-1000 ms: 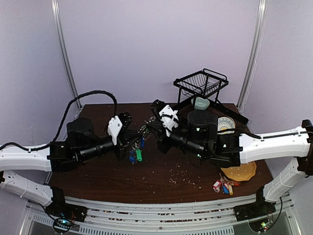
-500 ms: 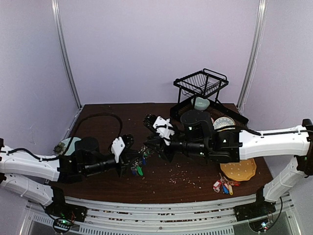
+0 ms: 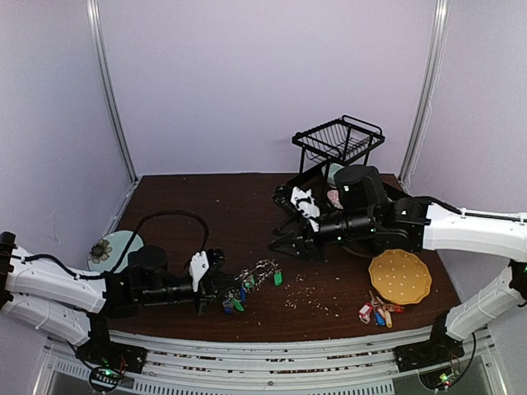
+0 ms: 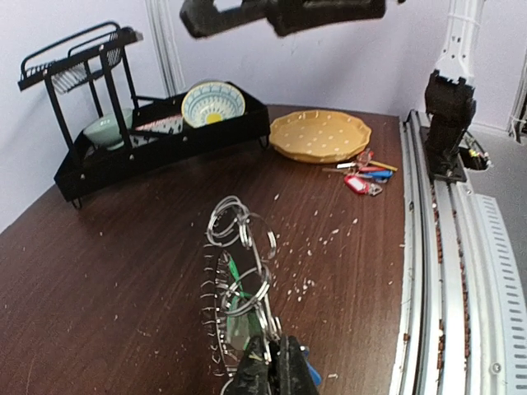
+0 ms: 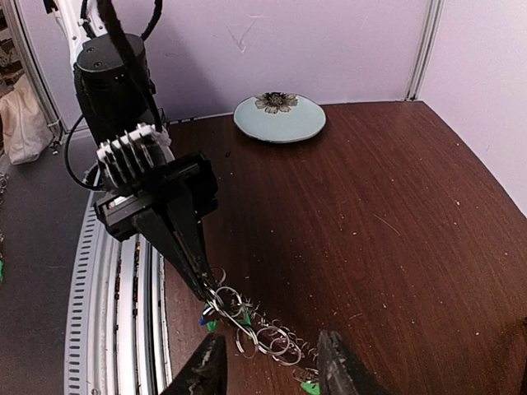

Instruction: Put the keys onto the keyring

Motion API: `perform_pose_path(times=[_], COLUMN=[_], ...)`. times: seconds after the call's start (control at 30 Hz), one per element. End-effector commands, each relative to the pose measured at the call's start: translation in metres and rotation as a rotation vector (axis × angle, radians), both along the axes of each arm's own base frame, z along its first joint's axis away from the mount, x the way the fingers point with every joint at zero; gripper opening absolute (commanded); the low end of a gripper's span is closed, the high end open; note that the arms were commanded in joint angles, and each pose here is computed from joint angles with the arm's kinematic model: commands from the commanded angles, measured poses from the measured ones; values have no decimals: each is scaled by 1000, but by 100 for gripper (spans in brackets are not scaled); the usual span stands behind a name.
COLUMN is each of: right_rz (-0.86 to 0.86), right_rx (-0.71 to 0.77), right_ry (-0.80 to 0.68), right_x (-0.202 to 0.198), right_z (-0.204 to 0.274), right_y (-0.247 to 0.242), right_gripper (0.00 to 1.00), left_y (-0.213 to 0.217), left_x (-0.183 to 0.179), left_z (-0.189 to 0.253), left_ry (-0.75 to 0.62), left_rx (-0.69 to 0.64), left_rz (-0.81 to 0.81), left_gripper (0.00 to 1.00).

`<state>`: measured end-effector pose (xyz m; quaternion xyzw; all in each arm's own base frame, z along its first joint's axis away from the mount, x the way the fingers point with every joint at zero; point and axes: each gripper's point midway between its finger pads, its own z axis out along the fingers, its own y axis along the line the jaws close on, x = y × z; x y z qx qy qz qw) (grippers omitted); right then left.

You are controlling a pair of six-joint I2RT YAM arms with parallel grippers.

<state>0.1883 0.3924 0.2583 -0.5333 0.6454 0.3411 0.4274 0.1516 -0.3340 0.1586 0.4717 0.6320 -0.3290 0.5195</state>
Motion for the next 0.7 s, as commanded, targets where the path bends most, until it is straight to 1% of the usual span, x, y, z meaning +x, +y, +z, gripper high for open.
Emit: perform_pose_path(times=[0.0,0.07,0.13,0.17,0.2,0.27,0.33,0.4,0.47,0.53,0.6,0.67], right_rz=[-28,-147,-218,-212,-195,-197,-214,-184,-175,-206,-207,-203], right_rx=[43,131,260,315,373,428,449,466,460,443,439,435], right_ry=[123,206,308,366,392,377,362,374,392,406,411,414], right_x=[-7,7,12,10,6,3,5,3,3,10,12,13], right_z=[-3,-2,2,3,10,18,17,17,10,0,-4,-5], right_y=[-6,-8,-7,-4,-1,3,7,13,20,24,28,32], right_gripper=[37,37,37,36,35,35,35,36,37,39,39,36], left_y=[4,11,15,17,18,20,22,23,24,24,24,24], left_x=[-3,0,1,1,2,5,6,7,8,8,8,9], left_z=[56,61,69,72,74,78,81,85,86,89,91,93], left_ry=[-125,-129,-132,-135,-137,-143,-149,-158,-163,-167,-171,-173], left_rx=[-157,-183,-221,-235,-242,-250,-262,-270,-267,-270,-277,-283], left_rz=[-17,20,41,47,56,78,89,96,102,101,101,105], left_gripper=[0,0,0,0,0,0,0,0,0,0,0,0])
